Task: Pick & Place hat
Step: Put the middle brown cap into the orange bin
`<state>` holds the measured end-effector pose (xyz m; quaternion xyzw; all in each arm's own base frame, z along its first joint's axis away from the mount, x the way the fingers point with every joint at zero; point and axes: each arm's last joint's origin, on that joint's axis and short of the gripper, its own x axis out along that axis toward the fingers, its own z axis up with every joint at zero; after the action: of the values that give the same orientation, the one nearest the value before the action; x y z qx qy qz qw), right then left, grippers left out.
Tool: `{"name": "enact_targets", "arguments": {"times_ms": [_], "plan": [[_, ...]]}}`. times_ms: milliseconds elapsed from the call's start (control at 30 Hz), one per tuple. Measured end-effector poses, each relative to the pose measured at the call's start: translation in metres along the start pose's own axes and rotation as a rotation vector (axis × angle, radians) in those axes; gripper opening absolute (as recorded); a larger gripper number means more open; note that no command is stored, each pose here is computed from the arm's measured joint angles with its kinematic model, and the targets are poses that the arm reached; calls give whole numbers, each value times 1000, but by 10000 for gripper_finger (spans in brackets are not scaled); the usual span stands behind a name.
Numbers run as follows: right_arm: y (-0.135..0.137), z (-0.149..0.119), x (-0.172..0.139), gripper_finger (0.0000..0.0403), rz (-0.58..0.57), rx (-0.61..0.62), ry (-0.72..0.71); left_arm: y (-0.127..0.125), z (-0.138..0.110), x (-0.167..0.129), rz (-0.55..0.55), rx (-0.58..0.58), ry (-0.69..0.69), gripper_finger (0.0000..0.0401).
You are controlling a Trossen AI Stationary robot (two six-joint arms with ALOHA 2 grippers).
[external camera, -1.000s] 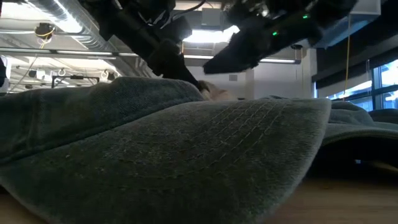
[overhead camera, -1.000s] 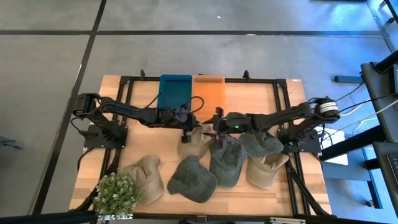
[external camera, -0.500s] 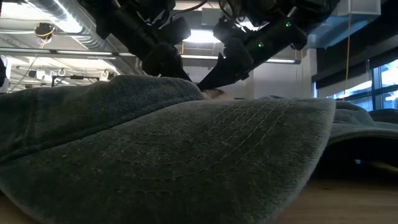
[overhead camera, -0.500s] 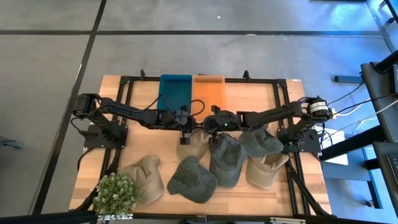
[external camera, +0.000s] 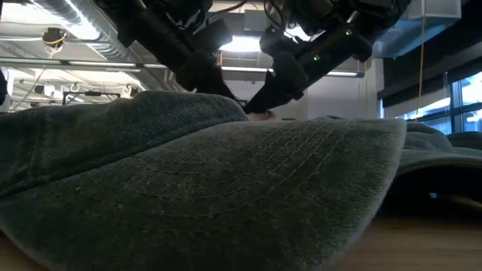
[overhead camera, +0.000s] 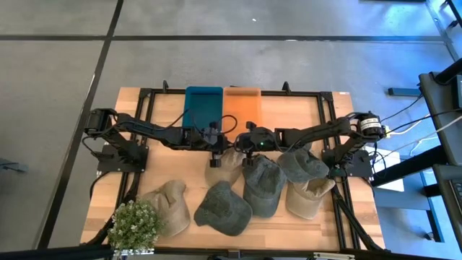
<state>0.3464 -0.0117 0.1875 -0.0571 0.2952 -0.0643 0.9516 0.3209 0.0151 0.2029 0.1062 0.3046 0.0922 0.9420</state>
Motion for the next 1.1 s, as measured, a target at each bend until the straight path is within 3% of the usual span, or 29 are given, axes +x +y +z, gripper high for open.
{"name": "enact_targets", "arguments": {"times_ms": [233, 367, 700, 833, 933, 1100], "plan": [[0, 0, 0, 7, 2, -9, -2, 2, 2, -2, 31, -16, -4, 95], [-3, 3, -5, 7, -65, -48, -7, 10, 7, -17, 95, -27, -20, 118], [-22, 44, -67, 6, -155, -161, -204, 40, -9, -63, 162, -133, -183, 121], [-37, 58, -96, 6, -254, -198, -289, 45, -24, -67, 191, -198, -233, 123], [-53, 64, -113, 6, -384, -224, -312, 46, -40, -63, 201, -229, -197, 124], [-83, 57, -112, 6, -495, -178, -263, 46, -51, -62, 206, -275, -178, 125]]}}
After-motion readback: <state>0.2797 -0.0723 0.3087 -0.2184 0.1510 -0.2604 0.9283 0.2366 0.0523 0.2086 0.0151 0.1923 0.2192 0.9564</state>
